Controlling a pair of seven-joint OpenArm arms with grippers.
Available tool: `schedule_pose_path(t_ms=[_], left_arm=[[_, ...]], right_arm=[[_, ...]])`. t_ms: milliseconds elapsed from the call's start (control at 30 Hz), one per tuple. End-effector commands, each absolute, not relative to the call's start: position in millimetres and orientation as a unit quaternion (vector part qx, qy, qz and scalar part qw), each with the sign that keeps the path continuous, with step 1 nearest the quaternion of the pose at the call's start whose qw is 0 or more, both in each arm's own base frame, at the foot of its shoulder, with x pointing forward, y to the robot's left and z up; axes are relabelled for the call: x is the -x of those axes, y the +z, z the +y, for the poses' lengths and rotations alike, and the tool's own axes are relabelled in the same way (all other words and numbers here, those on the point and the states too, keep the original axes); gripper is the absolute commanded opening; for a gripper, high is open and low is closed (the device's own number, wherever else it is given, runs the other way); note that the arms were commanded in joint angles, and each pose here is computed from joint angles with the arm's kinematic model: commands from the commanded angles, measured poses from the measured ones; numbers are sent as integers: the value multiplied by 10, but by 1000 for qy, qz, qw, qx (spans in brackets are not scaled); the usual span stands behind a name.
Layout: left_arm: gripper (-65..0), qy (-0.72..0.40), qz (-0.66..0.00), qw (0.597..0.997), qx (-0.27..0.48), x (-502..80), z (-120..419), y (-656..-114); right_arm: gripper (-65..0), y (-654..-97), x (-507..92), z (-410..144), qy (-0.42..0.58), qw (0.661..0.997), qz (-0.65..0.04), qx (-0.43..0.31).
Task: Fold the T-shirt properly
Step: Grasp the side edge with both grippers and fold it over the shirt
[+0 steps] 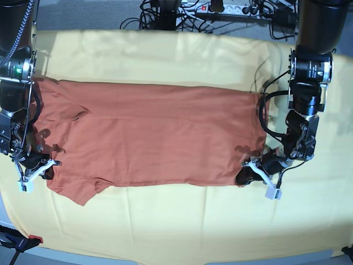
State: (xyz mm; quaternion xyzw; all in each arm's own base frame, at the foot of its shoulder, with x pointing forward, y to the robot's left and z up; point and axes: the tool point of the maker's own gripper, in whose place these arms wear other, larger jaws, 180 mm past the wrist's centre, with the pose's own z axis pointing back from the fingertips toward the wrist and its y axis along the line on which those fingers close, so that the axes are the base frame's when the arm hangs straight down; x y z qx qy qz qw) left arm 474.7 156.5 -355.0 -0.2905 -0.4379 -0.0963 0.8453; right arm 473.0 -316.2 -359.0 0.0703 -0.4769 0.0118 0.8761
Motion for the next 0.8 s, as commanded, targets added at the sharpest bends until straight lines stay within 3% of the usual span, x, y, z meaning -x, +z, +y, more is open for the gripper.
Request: schedule_pose_path(t_ms=[0,233,533,767], left_arm=[[-650,-115,-467,826,294,-4882,1544,-3272],[-650,-141,-480,813,297,-4906,1436,-3093],[-650,-220,-468,792,324,-4619,1028,-2816],[-650,-253,-465,785,321,-4176,1115,-2859]], right_arm=[[-650,-3296,-4866,-3260,13,857,-511,-67],[-650,-3258,-4819,-3013,66,849,-510,-121],[-650,-3232,-4764,-3195,66,855,-504,-105],[-650,-3280,-4674,-3345,67,870,-479,-90]])
